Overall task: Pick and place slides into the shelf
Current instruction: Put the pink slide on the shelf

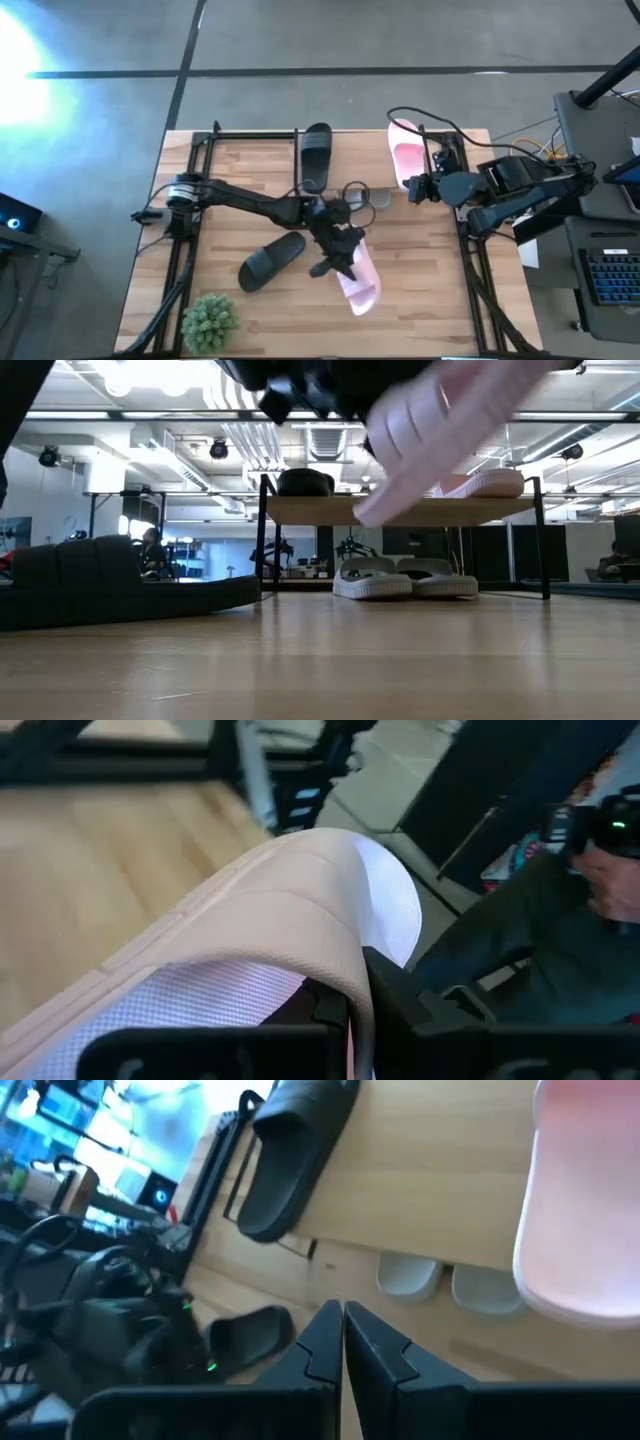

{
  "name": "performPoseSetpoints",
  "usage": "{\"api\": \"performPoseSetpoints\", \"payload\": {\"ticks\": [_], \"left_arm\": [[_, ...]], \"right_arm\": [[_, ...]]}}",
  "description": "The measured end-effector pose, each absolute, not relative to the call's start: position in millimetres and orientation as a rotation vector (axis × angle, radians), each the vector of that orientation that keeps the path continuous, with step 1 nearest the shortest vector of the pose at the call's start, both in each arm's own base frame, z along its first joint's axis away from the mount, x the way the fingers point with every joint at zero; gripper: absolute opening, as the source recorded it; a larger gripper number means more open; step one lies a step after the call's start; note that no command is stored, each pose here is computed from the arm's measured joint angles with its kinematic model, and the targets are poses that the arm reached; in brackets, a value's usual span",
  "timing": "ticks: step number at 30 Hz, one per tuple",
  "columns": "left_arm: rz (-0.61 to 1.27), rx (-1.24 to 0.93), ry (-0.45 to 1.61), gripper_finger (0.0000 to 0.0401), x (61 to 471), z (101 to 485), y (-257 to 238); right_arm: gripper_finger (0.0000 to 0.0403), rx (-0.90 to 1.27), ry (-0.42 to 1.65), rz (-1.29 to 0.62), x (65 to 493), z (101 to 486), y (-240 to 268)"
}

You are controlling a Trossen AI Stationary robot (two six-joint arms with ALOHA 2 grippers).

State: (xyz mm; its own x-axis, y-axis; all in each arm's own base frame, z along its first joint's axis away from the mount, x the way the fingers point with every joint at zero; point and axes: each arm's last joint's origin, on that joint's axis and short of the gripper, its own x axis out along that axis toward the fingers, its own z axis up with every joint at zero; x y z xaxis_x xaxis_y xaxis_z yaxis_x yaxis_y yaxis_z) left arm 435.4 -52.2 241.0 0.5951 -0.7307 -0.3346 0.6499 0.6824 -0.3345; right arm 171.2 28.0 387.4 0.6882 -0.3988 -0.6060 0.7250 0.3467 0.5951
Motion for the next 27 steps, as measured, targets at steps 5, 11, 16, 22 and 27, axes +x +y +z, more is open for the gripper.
{"api": "performPoseSetpoints", "payload": {"ticks": [5, 11, 16, 22, 27], "left_arm": [[-0.593, -0.255, 0.588, 0.0006, 448.8, 222.9, -48.9], [-0.506, -0.254, 0.702, 0.0074, 451.0, 201.8, -50.9], [-0.443, -0.223, 0.685, 0.0144, 448.4, 208.2, -53.3], [-0.439, -0.216, 0.655, 0.0203, 447.3, 224.8, -52.6], [-0.438, -0.220, 0.678, 0.0227, 439.7, 235.0, -51.7]], "right_arm": [[0.0009, 0.976, 0.450, -0.733, 169.8, 384.8, 29.1], [0.0009, 0.943, 0.489, -0.757, 166.3, 381.9, 28.1], [0.0009, 0.936, 0.514, -0.786, 160.5, 380.2, 26.6], [0.0009, 0.955, 0.548, -0.791, 154.7, 379.5, 25.8], [0.0024, 0.995, 0.620, -0.780, 152.2, 376.7, 27.1]]}}
